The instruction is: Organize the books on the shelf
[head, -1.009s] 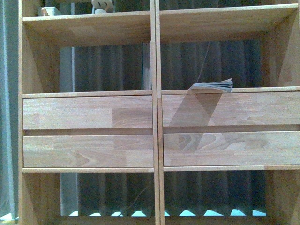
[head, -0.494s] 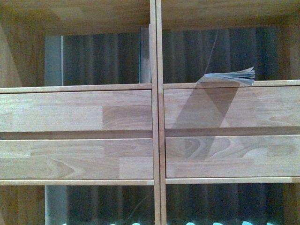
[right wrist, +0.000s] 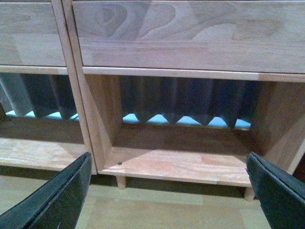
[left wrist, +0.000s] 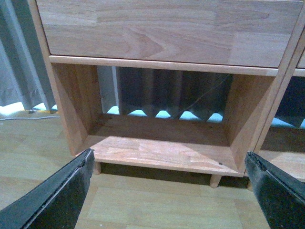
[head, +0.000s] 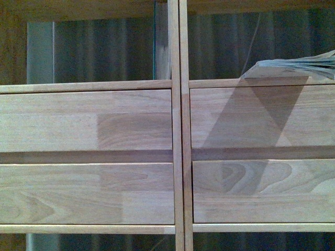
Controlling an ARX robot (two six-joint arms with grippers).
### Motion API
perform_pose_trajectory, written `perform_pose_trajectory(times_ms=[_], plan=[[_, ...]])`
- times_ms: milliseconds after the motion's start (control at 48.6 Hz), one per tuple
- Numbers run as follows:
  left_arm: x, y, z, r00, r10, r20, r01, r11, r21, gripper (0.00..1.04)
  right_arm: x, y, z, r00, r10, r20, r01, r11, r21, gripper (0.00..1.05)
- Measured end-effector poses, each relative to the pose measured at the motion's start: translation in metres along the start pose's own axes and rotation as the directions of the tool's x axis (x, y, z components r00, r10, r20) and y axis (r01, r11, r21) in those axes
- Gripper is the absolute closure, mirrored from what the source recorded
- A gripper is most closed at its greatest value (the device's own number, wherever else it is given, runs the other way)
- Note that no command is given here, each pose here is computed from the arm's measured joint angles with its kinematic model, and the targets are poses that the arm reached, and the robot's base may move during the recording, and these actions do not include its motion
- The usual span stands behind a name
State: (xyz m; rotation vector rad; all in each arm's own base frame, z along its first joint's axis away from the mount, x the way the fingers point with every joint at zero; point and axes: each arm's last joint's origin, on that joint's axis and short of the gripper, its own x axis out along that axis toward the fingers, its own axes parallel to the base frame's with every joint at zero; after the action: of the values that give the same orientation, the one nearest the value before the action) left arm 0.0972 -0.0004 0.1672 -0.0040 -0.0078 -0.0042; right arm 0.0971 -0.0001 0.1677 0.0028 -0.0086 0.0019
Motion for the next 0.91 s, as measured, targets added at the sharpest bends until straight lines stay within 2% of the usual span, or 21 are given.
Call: perform_pose_trajectory(times_ms=[906], plan=[[0.0000, 0.0000, 0.0000, 1.000, 0.000, 0.000, 0.000, 1.000, 0.000, 0.07, 0.0000, 0.0000, -0.0001, 1.000, 0.000, -0.001, 0.000, 1.000, 0.000, 0.07]])
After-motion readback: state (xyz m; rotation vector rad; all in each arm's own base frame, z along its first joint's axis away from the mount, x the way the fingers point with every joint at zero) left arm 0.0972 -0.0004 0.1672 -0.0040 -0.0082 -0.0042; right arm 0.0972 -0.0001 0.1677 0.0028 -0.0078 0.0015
